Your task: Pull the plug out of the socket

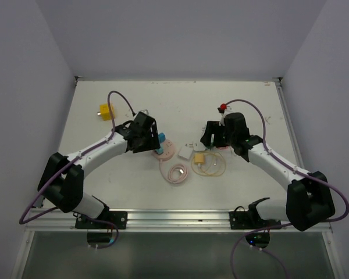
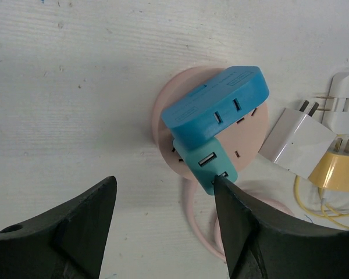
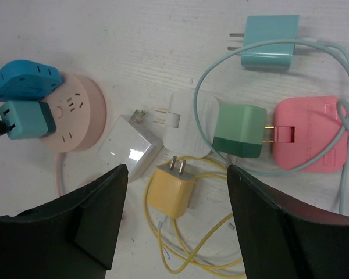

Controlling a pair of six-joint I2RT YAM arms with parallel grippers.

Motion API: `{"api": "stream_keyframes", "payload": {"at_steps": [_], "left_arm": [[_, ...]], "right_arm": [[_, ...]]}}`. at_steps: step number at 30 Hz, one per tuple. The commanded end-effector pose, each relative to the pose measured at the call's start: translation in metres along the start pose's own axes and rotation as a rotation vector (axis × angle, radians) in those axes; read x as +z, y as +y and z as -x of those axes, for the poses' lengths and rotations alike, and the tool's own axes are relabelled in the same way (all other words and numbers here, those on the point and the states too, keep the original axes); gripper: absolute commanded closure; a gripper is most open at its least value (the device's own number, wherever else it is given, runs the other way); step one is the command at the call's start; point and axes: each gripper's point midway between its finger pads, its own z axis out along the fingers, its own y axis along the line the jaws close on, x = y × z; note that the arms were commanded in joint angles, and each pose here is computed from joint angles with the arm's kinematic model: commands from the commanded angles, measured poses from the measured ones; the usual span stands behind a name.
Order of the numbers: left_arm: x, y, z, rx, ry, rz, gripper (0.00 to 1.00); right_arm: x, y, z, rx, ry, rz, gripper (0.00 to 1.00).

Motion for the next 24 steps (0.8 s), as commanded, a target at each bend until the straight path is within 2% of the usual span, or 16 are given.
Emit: {"api": "stream_keyframes", "payload": {"at_steps": [1,12,17,24], "left_arm": [[-0.014,-0.005,0.012,-0.041,-0.035,0.042,0.28],[-0.017,-0.016,0.024,-0.132,-0.081,0.072,0.27],[-0.004,-0.019,0.024,-0.169,-0.076,0.106,0.33],[0.017,-0.026,0.021,-0.14,-0.053,0.152,0.37]], "right_arm": [[-0.006,0.021,0.013,0.005,-0.063,0.097,0.27],[-0.01,0.03,0.011,0.0,-0.078,0.157,0.26],[-0.01,0.033,0.011,0.0,-0.081,0.18,0.25],[-0.011,0.036,0.007,-0.01,-0.082,0.19,0.25]]}}
